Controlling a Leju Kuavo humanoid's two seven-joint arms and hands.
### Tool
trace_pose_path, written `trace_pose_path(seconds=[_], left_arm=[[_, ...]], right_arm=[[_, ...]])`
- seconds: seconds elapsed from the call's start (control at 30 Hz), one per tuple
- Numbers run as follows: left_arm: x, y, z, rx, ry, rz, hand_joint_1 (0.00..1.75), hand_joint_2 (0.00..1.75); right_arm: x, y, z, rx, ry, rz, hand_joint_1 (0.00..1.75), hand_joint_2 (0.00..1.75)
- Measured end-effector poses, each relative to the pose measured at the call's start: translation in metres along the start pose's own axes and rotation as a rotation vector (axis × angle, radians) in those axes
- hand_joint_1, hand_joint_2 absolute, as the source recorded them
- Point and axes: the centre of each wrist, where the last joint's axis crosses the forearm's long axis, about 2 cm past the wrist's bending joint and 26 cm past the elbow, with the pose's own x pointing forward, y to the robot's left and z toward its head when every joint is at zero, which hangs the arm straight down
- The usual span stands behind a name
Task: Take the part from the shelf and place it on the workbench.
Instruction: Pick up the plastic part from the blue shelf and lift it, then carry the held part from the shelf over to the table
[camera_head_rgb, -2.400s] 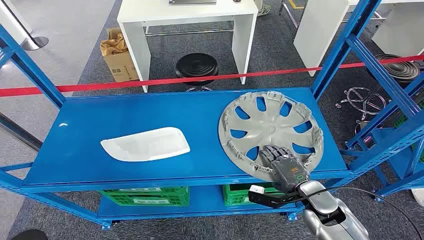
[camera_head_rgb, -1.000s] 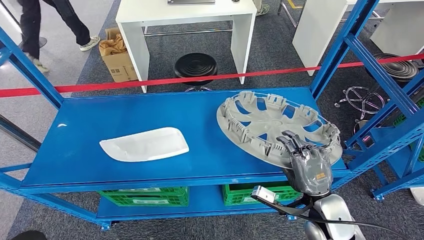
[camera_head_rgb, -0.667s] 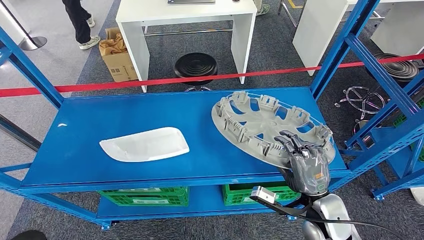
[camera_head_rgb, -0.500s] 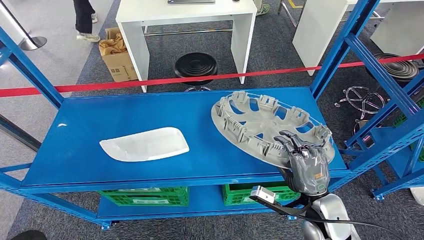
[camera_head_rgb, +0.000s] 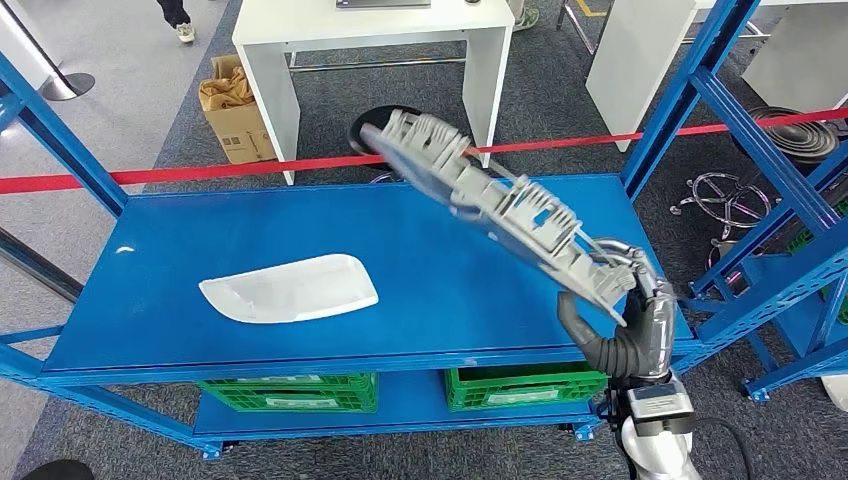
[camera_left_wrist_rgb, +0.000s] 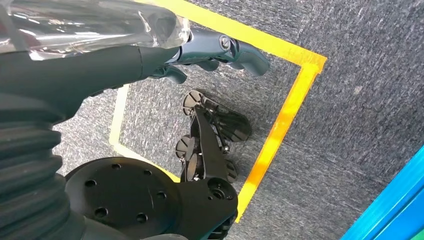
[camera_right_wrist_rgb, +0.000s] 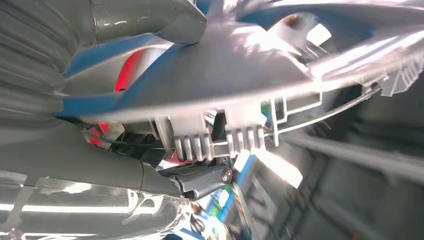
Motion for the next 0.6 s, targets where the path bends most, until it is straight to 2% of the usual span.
trace_pose_path(seconds=[0.13,0.3,0.4,0.6], left_arm=[[0.0,0.0,0.0,0.002,-0.016,0.005,0.0,1.75],[0.0,0.001,0.0,0.059,-0.054,-0.024,0.0,1.75],[0.0,0.002,0.0,0.077,-0.071,-0.058,0.0,1.75],[0.0,0.001,0.0,0.048,-0.092,-0.073,0.0,1.75]], right_arm=[[0.015,0.008,-0.027,-0.081,-0.088,-0.129,1.75,1.75],[0.042,0.015,-0.052,-0.101,-0.213,-0.239,1.75,1.75],[0.055,0.017,-0.061,-0.091,-0.274,-0.279,1.75,1.75],[0.07,0.021,-0.065,-0.007,-0.329,-0.461,1.75,1.75]])
